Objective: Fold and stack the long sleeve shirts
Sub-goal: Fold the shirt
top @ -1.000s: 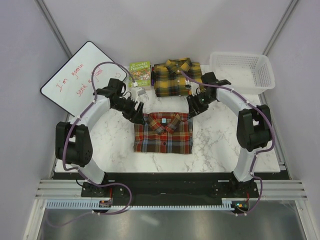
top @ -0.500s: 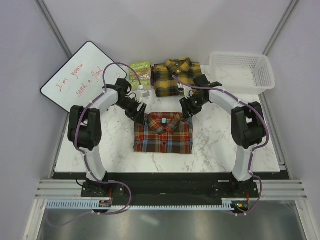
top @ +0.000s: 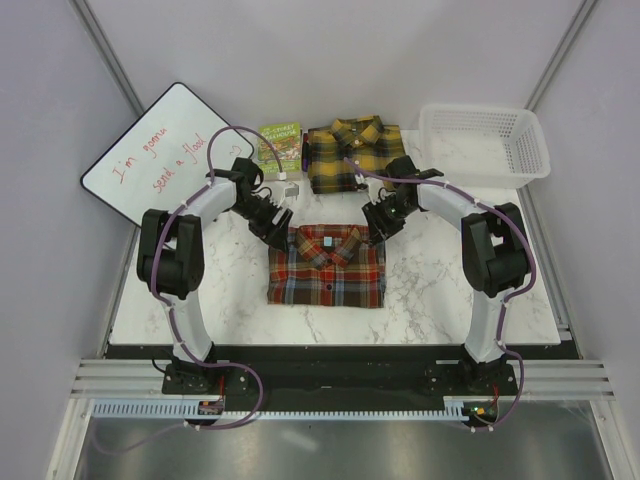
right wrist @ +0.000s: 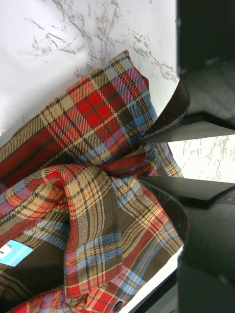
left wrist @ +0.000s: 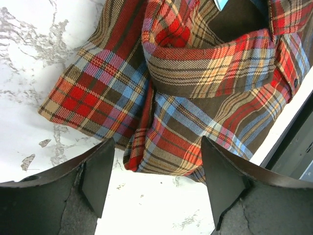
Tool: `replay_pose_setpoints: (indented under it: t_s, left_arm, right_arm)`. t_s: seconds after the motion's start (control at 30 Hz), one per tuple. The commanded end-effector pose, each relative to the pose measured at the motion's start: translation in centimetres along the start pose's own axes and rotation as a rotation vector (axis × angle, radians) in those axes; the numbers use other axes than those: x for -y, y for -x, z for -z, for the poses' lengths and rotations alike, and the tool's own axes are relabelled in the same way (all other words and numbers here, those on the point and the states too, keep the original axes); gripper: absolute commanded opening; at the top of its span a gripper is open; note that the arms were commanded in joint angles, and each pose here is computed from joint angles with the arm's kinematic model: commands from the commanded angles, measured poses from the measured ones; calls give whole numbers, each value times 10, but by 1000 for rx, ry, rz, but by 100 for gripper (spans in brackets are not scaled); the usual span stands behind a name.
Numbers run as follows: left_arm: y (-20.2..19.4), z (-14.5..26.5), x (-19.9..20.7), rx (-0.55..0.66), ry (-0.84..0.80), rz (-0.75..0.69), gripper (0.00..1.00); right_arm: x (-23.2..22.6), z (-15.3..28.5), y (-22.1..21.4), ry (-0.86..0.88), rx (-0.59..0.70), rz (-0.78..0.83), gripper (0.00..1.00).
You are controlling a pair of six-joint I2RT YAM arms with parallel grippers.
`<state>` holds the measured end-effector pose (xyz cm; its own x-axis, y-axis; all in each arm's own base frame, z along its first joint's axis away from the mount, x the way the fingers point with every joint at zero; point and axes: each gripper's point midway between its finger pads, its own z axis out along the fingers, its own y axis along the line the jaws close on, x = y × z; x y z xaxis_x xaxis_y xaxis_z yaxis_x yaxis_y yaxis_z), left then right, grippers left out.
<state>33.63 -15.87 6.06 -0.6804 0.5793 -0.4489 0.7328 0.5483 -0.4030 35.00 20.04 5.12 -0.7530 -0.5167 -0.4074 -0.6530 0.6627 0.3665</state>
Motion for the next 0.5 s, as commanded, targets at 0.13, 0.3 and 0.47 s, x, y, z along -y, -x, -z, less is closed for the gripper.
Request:
replay_pose_setpoints:
  t_s: [0.13, 0.3, 0.47]
  left_arm:
    - [-1, 2, -5, -2, 2, -42, 69]
    - [-3, 3, 0, -6, -15, -48, 58]
    - [-5, 4, 2, -15, -18, -55, 39]
  right_arm:
    - [-10, 5, 7, 30, 29, 40, 13]
    - [-10, 8, 6, 23, 32, 43, 0]
    - [-11, 14, 8, 14, 46, 46, 0]
